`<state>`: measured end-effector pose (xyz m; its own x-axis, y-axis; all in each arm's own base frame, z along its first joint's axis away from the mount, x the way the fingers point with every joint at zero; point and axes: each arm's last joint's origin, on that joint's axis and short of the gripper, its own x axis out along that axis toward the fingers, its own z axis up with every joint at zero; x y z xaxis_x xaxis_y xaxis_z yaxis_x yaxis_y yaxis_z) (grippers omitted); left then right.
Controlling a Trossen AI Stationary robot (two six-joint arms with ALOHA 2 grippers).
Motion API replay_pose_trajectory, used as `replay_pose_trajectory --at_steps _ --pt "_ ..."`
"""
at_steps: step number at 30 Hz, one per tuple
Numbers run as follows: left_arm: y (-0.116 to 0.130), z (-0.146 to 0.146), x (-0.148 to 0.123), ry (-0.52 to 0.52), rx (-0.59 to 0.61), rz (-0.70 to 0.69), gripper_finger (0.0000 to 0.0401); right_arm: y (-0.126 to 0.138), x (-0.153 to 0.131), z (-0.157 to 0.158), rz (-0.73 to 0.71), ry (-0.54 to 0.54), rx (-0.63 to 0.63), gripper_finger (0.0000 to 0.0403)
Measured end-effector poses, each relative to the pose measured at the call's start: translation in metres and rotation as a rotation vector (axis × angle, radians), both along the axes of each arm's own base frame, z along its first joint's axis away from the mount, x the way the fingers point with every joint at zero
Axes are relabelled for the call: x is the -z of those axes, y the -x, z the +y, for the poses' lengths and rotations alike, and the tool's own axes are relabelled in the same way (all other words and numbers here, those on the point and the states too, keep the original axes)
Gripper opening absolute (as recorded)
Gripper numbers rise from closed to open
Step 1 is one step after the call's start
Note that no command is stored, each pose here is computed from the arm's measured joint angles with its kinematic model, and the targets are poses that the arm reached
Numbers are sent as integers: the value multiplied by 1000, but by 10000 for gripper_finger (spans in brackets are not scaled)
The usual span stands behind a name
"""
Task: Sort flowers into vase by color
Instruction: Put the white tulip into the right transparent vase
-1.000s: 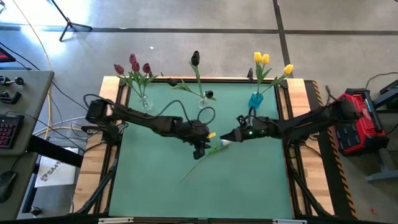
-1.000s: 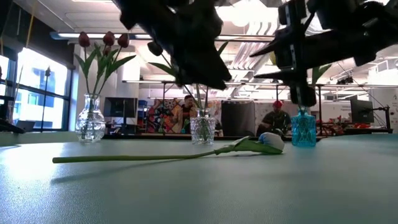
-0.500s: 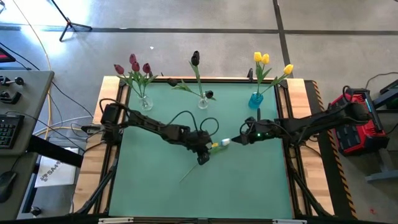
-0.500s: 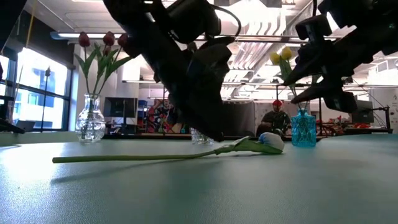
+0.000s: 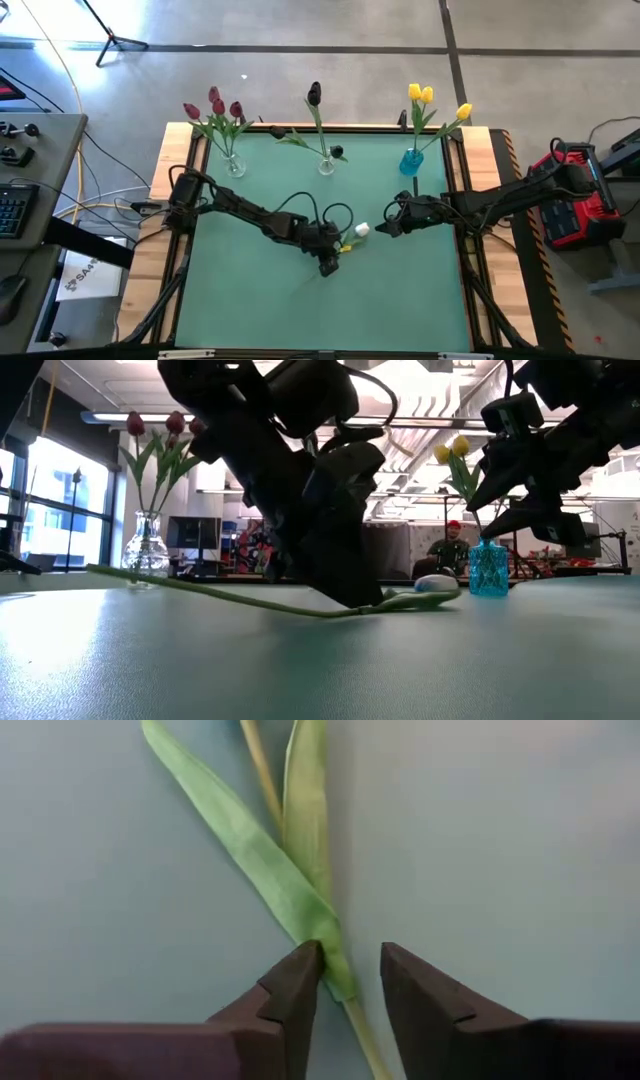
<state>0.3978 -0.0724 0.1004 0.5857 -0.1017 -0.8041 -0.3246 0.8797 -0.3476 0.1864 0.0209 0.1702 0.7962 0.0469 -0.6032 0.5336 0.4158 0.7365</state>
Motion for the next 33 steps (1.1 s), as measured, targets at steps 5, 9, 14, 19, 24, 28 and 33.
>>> replay_pose_trajectory --at_steps 5,9,14,19,24,28,33 --pt "0 2 5 -9 -14 7 37 0 0 2 -1 -5 18 156" --pt "-3 7 -2 24 -43 -34 7 1 0 9 -2 -32 29 155" --pt "0 18 -30 -31 -100 -87 2 2 -4 26 -48 -106 2 156" --pt "2 34 -78 -88 -176 -240 0 -2 -22 44 -255 -149 8 156" --pt "5 46 -122 -112 -205 -436 0 -2 -31 51 -370 -94 52 156" --pt "10 51 -144 -145 -204 -514 0 -2 -30 50 -361 -110 93 156" --pt "17 54 -127 -238 -139 -335 4 0 -26 49 -324 -149 175 156"
